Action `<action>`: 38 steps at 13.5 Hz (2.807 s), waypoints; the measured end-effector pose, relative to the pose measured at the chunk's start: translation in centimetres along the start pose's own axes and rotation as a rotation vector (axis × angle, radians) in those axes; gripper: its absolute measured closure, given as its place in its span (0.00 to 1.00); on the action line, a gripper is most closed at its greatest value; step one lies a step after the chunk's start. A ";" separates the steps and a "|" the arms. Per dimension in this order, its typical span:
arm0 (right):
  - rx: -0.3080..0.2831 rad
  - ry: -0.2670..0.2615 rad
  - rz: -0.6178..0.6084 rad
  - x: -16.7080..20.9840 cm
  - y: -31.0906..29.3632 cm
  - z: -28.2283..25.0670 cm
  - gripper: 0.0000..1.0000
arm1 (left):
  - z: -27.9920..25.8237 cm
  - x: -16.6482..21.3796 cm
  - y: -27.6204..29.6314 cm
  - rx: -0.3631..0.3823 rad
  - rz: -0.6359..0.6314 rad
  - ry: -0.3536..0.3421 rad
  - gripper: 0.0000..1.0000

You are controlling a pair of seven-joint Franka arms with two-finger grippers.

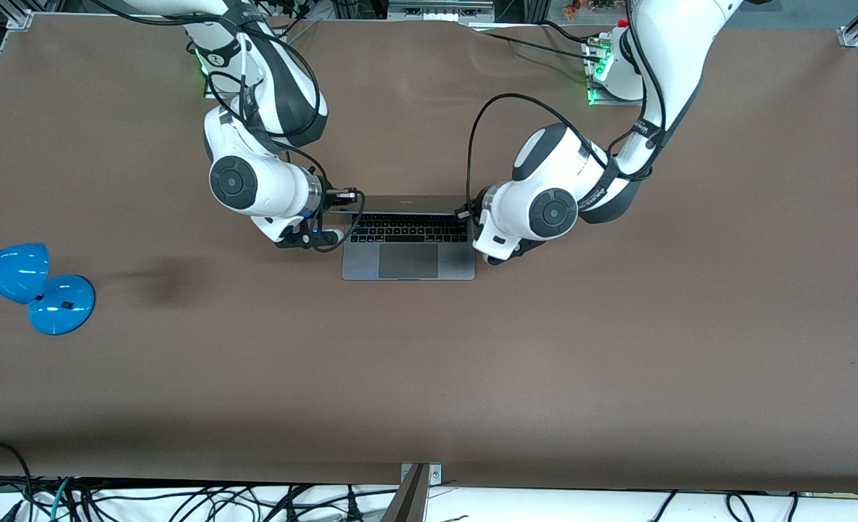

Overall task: Close laptop with both arms from behind
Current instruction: 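Push the screen forward with both grippers, tilting it toward the keyboard, then press the lid down flat with both grippers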

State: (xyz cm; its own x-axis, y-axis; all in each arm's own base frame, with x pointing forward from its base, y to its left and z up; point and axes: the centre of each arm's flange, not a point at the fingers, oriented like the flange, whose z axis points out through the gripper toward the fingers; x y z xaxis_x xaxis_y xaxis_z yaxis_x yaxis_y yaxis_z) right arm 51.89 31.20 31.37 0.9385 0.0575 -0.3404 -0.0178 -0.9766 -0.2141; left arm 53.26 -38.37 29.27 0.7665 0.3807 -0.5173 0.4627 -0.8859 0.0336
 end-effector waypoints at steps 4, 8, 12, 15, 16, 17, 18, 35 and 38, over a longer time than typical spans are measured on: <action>0.008 0.030 0.001 1.0 -0.1 0.9 0.99 | 0.7 1.3 0.3 -0.004 -0.003 0.009 0.99; -0.034 0.064 -0.035 2.7 -0.2 1.5 0.99 | 1.0 2.4 0.5 -0.007 -0.007 0.014 0.99; -0.050 0.071 -0.046 4.3 0.2 2.3 0.99 | 1.6 3.8 0.9 -0.010 -0.009 0.018 0.99; -0.048 0.076 -0.050 5.6 0.6 2.6 0.99 | 2.2 4.9 1.2 -0.031 -0.019 0.026 0.99; -0.047 0.077 -0.051 6.0 0.6 2.7 0.99 | 2.4 5.4 1.0 -0.033 -0.026 0.028 0.99; -0.045 0.079 -0.051 6.3 0.5 2.8 0.99 | 2.6 5.8 1.0 -0.037 -0.031 0.030 0.99; -0.043 0.082 -0.050 6.7 0.5 3.1 0.99 | 2.9 6.1 1.0 -0.040 -0.034 0.031 0.99; -0.035 0.105 -0.060 11.9 2.3 8.6 0.99 | 7.3 9.4 2.1 -0.074 -0.058 0.089 0.99; -0.036 0.101 -0.059 12.1 2.3 9.0 0.99 | 7.7 9.8 2.2 -0.071 -0.050 0.107 0.99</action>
State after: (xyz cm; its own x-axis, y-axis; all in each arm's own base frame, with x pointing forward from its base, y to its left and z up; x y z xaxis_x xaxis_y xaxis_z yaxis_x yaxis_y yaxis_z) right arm 60.08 31.52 18.50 0.9675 0.0959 -0.2338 0.0492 -0.9790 -0.1979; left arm 58.32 -38.61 17.72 0.7829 0.4538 -0.4256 0.5294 -0.8453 0.0726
